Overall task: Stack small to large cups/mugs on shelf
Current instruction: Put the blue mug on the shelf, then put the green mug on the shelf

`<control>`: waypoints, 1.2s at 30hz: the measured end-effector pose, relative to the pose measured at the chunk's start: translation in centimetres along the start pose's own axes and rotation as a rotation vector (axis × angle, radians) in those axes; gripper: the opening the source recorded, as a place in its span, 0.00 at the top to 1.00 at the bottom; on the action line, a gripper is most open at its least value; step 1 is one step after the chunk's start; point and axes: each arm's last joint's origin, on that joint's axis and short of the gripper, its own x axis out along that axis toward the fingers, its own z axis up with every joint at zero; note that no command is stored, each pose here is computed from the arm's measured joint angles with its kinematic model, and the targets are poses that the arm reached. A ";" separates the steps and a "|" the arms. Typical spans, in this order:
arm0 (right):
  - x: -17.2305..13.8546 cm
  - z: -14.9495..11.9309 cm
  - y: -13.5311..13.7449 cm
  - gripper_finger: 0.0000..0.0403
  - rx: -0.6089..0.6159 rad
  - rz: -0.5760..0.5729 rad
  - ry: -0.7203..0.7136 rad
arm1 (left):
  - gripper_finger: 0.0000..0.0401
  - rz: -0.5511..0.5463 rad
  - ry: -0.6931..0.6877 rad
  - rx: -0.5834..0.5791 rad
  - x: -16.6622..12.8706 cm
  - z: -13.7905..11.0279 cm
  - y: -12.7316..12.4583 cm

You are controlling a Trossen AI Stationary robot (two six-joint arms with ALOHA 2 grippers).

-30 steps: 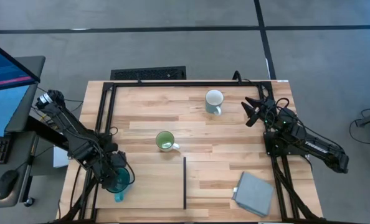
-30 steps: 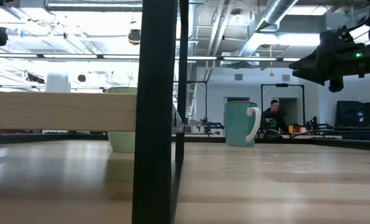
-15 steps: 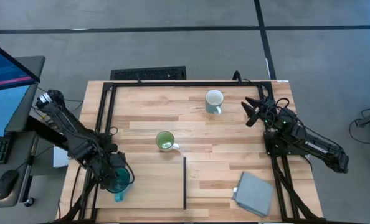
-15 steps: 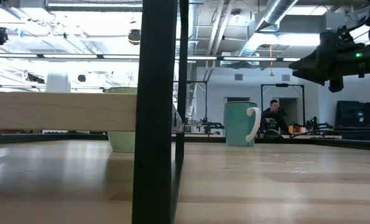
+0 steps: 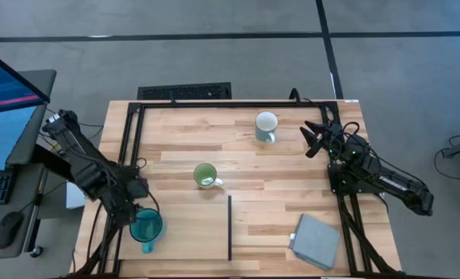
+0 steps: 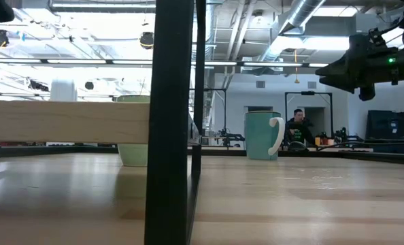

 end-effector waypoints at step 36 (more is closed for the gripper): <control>0.0 0.0 0.0 0.48 -0.026 0.000 0.000 | 0.56 0.511 -0.556 -0.540 -0.2 8.3 8.2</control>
